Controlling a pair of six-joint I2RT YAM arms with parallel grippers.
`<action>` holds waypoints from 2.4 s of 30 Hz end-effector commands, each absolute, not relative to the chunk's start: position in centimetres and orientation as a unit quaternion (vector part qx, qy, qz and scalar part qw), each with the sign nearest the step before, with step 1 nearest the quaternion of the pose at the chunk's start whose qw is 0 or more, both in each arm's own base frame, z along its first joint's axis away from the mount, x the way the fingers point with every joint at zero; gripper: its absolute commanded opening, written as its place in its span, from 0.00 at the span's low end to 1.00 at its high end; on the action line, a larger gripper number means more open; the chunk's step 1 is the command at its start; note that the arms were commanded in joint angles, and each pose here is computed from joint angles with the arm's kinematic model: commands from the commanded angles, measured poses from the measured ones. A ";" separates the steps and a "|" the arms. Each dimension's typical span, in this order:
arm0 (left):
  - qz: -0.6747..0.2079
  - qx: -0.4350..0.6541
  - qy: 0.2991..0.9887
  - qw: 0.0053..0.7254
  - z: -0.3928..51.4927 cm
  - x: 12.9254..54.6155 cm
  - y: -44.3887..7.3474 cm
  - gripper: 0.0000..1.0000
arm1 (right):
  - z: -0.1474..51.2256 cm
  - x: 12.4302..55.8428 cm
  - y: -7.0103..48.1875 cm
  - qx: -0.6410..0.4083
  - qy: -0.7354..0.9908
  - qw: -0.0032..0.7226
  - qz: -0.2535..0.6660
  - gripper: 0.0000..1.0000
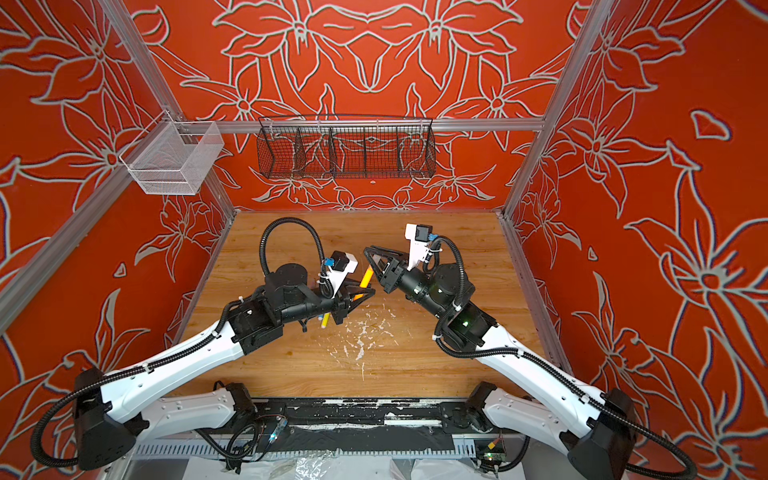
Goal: Insert the pens into the pen caps
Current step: 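Lower the cap onto the orange highlighter tip held by the left gripper, then press the cap down with the right gripper, then open and withdraw it, then lay the capped orange highlighter beside the yellow one and open the left gripper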
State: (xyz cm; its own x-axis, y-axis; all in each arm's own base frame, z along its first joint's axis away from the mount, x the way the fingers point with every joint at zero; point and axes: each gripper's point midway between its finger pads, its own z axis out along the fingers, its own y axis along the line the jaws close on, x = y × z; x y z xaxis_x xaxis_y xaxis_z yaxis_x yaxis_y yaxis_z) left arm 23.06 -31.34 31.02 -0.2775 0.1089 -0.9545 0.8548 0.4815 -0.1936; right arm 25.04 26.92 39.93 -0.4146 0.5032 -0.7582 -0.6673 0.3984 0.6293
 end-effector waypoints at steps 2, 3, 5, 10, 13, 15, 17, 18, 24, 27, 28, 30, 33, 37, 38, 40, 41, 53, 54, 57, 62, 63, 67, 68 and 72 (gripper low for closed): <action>-0.378 0.345 0.689 0.513 32.8 23.1 -31.4 0.00 | 40.8 24.3 27.5 -0.080 0.628 0.529 0.565 0.04; -0.376 0.344 0.688 0.516 33.2 23.2 -31.4 0.00 | 40.4 24.3 27.8 -0.082 0.630 0.525 0.566 0.01; -0.364 0.330 0.690 0.532 34.3 23.9 -31.1 0.00 | 39.2 24.5 28.3 -0.087 0.640 0.512 0.566 0.00; -0.343 0.311 0.680 0.568 37.6 26.2 -31.6 0.00 | 37.0 24.2 28.5 -0.090 0.659 0.497 0.558 0.00; -0.340 0.298 0.677 0.581 39.8 27.6 -32.0 0.00 | 35.9 23.7 28.0 -0.087 0.663 0.508 0.543 0.00; -0.343 0.293 0.668 0.591 41.3 28.0 -32.2 0.00 | 35.2 23.4 27.9 -0.083 0.667 0.510 0.538 0.00; -0.345 0.287 0.662 0.601 42.8 28.5 -32.3 0.00 | 34.8 23.2 28.2 -0.088 0.670 0.504 0.538 0.00; -0.346 0.283 0.658 0.606 43.5 28.7 -32.2 0.00 | 34.5 23.1 28.5 -0.091 0.673 0.501 0.536 0.00; -0.343 0.257 0.632 0.646 48.5 29.7 -31.3 0.00 | 33.0 22.7 29.9 -0.104 0.690 0.481 0.532 0.00; -0.336 0.240 0.618 0.669 51.3 30.5 -30.3 0.00 | 32.6 22.5 30.3 -0.106 0.694 0.475 0.530 0.00; -0.336 0.235 0.612 0.677 52.3 30.7 -30.0 0.00 | 32.5 22.4 30.4 -0.107 0.694 0.474 0.531 0.00; -0.334 0.230 0.603 0.687 53.2 30.7 -29.5 0.00 | 32.7 22.3 30.4 -0.107 0.694 0.475 0.531 0.00; -0.330 0.238 0.610 0.680 51.6 30.4 -29.3 0.00 | 33.1 22.9 28.8 -0.087 0.712 0.489 0.497 0.03; -0.330 0.245 0.663 0.626 43.7 29.7 -29.1 0.00 | 33.4 24.0 24.8 -0.032 0.745 0.521 0.415 0.51; -0.328 0.238 0.685 0.606 41.0 29.6 -28.8 0.00 | 33.5 24.3 23.5 -0.016 0.754 0.528 0.391 0.62; -0.322 0.218 0.729 0.563 35.8 29.3 -28.1 0.00 | 34.2 24.6 21.2 0.013 0.762 0.546 0.349 0.80; -0.319 0.208 0.751 0.539 33.1 29.0 -27.7 0.00 | 34.8 24.8 19.6 0.034 0.762 0.559 0.324 0.96; -0.198 0.056 0.905 0.372 15.2 28.1 -23.2 0.00 | 36.0 27.1 10.3 0.108 0.774 0.619 0.081 0.98; -0.185 0.047 0.914 0.358 14.2 28.0 -22.9 0.00 | 34.9 27.7 10.1 0.099 0.776 0.621 0.054 0.98; -0.166 0.042 0.927 0.334 12.0 28.0 -23.0 0.00 | 32.0 29.2 9.2 0.075 0.769 0.635 0.000 0.98; -0.126 0.035 0.949 0.288 8.1 28.2 -23.2 0.00 | 27.5 31.0 3.9 0.123 0.785 0.600 -0.088 0.98; -0.114 0.037 0.954 0.276 7.3 28.3 -23.2 0.00 | 26.6 31.1 3.1 0.129 0.788 0.593 -0.106 0.98; -0.041 0.036 0.969 0.242 5.7 28.8 -22.3 0.00 | 22.7 31.9 1.1 0.122 0.799 0.569 -0.150 0.98; -0.031 0.038 0.970 0.239 5.6 29.0 -22.3 0.00 | 21.6 32.1 0.7 0.119 0.803 0.562 -0.158 0.98; 0.000 0.055 0.968 0.246 6.2 30.0 -22.1 0.57 | 17.3 32.8 -1.2 0.129 0.811 0.538 -0.188 0.98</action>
State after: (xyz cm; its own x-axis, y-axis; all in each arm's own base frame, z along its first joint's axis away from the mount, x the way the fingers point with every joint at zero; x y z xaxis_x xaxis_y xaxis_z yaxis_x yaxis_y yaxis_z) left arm 29.70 -23.40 5.60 -0.8760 0.0839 -0.4750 0.1279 0.9899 -0.0609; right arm 32.08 -0.40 18.32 -0.4041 0.0308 -0.9142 0.3956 0.9070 -0.1443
